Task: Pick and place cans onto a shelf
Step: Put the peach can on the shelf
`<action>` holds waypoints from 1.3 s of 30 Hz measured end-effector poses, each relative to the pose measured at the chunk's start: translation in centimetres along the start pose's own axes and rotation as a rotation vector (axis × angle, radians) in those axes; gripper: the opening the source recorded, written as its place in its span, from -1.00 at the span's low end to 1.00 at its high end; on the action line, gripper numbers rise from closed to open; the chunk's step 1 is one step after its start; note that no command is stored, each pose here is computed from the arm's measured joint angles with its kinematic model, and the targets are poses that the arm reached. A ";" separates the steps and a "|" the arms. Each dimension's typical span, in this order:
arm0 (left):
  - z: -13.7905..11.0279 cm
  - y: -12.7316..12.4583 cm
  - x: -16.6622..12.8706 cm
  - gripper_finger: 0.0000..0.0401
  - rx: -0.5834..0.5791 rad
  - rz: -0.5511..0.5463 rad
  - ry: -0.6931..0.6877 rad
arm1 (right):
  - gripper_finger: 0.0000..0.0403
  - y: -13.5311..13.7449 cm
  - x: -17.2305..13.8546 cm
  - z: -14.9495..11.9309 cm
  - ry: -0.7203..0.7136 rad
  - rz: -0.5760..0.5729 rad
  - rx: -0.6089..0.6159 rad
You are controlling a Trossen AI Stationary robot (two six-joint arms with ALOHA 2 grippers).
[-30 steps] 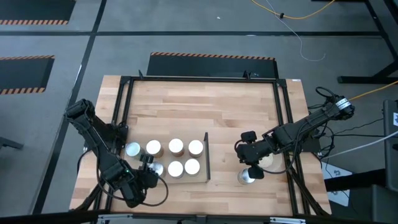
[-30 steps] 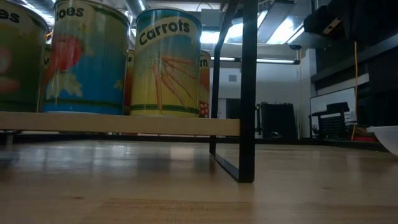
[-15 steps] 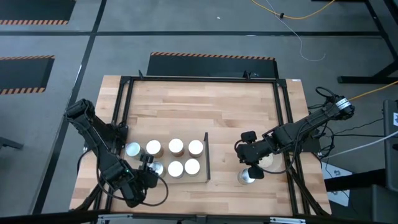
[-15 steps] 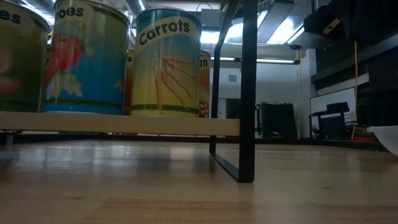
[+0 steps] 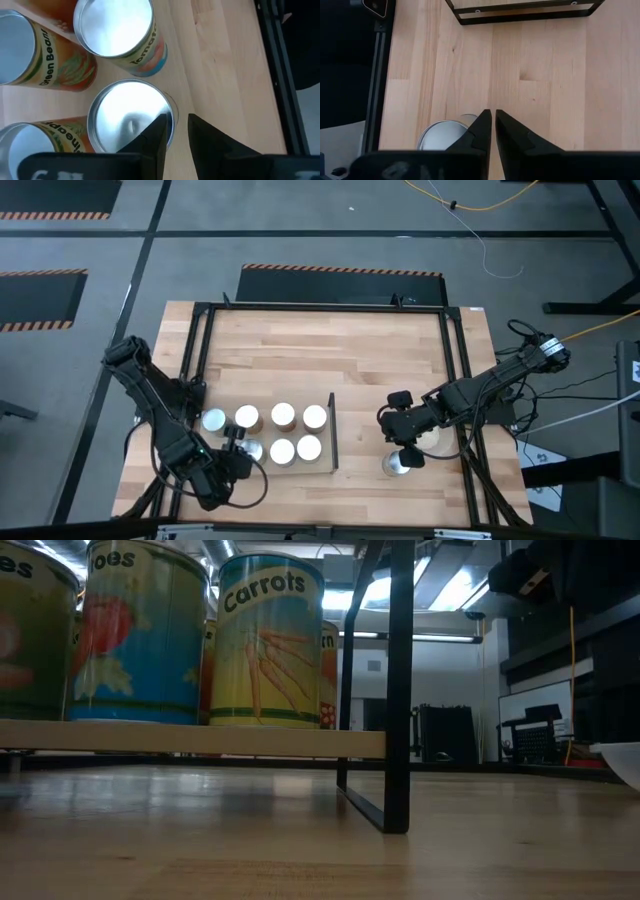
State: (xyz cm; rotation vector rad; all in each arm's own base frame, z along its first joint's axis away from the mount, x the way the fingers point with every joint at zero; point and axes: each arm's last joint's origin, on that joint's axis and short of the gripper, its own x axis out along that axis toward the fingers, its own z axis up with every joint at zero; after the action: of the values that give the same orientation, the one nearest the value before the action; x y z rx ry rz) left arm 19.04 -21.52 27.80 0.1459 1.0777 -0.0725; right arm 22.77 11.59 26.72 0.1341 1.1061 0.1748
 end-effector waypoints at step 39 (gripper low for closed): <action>1.0 2.0 -3.8 -0.65 -0.105 0.022 -0.270 | -0.85 2.7 -0.4 -3.4 0.112 -0.125 0.398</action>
State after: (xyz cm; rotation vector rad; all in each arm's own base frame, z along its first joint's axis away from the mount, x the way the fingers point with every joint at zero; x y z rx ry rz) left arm 18.33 -19.70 31.78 0.0511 0.8080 -0.0147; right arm 19.34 14.20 26.04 0.4132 1.2473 -0.1544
